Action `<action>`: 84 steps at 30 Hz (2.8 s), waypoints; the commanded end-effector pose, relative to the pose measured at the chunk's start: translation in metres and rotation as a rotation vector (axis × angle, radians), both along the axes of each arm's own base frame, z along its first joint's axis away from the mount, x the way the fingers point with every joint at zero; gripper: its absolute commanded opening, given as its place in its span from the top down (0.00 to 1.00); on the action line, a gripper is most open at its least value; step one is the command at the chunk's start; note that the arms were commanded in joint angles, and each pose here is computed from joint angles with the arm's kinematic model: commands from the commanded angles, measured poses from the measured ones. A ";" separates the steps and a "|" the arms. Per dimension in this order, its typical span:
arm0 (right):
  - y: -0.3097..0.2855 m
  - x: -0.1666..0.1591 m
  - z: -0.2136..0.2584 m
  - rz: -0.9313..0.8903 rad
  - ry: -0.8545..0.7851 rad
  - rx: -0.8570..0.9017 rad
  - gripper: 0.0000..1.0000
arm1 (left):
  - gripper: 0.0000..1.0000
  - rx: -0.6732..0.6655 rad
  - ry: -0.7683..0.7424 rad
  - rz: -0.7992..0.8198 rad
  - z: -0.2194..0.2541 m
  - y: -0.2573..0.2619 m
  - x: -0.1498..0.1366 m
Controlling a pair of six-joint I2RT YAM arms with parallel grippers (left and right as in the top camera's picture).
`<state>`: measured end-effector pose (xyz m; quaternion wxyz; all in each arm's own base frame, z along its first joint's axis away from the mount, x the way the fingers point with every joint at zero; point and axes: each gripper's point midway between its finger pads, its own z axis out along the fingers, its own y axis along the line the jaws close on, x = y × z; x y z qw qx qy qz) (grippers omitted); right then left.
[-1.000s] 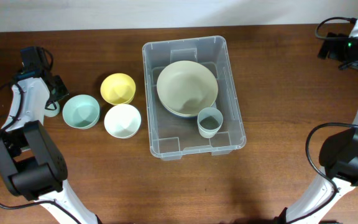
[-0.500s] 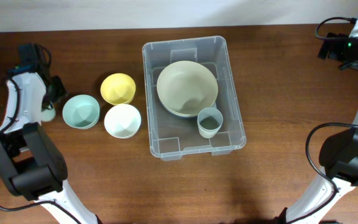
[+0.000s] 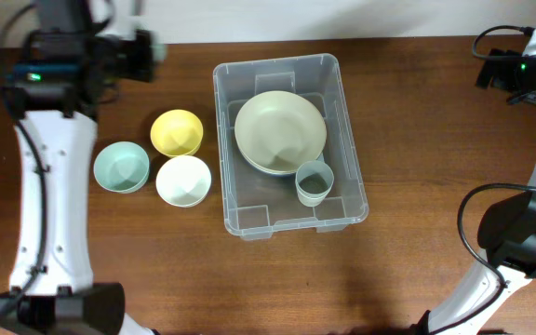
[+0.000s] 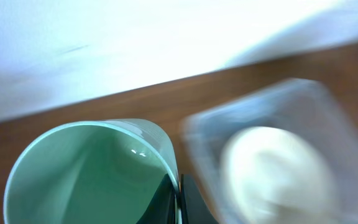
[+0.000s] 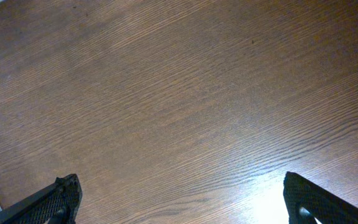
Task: Pack container
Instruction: 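Grasp the light teal cup's rim with the left gripper and lift, then lower the light teal cup onto the stacked cups in the container, then release the cup and move the left gripper to the teal bowl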
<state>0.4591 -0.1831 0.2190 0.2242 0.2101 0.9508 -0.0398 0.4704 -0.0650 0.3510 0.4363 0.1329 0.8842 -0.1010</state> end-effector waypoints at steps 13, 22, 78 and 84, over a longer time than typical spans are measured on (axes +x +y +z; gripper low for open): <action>0.000 0.000 0.012 -0.006 -0.030 -0.005 0.01 | 0.99 -0.084 0.229 -0.703 -0.027 -0.208 -0.136; 0.000 0.000 0.012 -0.006 -0.030 -0.005 0.01 | 0.99 -0.061 0.286 -0.810 -0.049 -0.250 -0.159; 0.000 0.000 0.012 -0.006 -0.030 -0.005 0.01 | 0.44 0.071 0.505 0.186 -0.106 -0.056 -0.035; 0.000 0.000 0.012 -0.006 -0.029 -0.006 0.01 | 0.30 0.138 0.659 0.582 -0.119 0.048 -0.064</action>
